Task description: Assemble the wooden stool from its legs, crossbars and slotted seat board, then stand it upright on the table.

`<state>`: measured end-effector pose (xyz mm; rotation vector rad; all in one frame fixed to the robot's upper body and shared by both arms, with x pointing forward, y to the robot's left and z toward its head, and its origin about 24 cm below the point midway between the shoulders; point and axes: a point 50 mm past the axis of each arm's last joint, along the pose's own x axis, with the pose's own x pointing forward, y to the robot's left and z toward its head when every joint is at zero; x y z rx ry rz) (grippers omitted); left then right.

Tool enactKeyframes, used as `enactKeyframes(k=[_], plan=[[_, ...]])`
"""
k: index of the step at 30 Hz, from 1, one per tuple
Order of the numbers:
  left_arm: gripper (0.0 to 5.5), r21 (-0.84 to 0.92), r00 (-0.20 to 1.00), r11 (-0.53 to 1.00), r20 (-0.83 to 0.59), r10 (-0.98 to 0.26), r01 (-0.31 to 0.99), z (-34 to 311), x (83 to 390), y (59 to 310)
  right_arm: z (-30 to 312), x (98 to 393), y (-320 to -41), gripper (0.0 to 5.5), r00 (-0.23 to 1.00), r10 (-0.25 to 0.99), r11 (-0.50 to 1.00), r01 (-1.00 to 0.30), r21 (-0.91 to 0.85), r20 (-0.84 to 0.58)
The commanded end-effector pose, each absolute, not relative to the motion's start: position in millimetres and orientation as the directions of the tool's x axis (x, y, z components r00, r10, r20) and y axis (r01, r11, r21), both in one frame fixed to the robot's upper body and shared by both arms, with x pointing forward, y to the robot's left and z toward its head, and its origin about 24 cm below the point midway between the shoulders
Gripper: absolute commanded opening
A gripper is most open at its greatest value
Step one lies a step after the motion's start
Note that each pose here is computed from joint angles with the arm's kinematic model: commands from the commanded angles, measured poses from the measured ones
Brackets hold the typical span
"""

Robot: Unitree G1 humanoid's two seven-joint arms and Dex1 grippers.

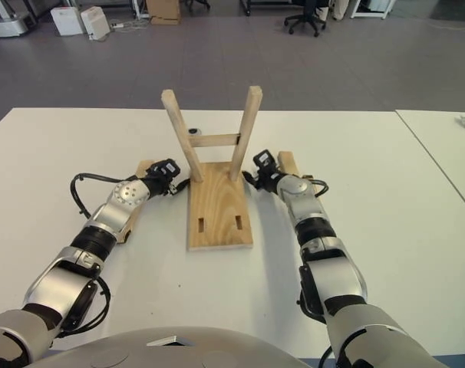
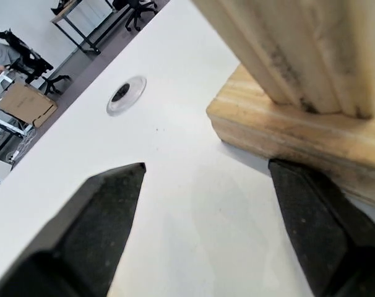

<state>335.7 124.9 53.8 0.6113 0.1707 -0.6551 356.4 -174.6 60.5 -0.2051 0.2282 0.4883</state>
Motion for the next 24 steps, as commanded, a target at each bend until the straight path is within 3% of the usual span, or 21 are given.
enactKeyframes(k=[1, 4, 7, 11, 17, 19, 24], plan=[[3.69, 0.51, 0.858, 0.695, -0.213, -0.468, 0.506, 98, 328, 158, 83, 341, -245, 2.83, 0.951, 0.246, 0.953, -0.273, -0.134, -0.188], [3.69, 0.445, 0.88, 0.762, -0.17, -0.443, 0.469, 106, 310, 171, 56, 313, -280, 2.83, 0.951, 0.12, 0.981, -0.157, -0.11, -0.286], [3.69, 0.289, 0.909, 0.863, -0.087, -0.408, 0.415, 113, 299, 181, 35, 292, -288, 2.83, 0.931, 0.096, 0.986, -0.138, -0.096, -0.352], [3.69, 0.235, 0.943, 0.914, -0.069, -0.325, 0.332, 114, 295, 197, 19, 274, -283, 2.83, 0.904, 0.127, 0.989, -0.149, -0.022, -0.407], [3.69, 0.214, 0.94, 0.915, -0.074, -0.334, 0.342, 111, 294, 190, 19, 264, -273, 2.83, 0.903, 0.149, 0.988, -0.15, 0.03, -0.402], [3.69, 0.214, 0.936, 0.912, -0.083, -0.341, 0.351, 109, 292, 187, 12, 258, -274, 2.83, 0.872, 0.125, 0.991, -0.135, 0.013, -0.473], [3.69, 0.225, 0.933, 0.906, -0.077, -0.352, 0.36, 113, 288, 182, -4, 243, -266, 1.99, 0.817, 0.095, 0.995, -0.068, 0.069, -0.568]])
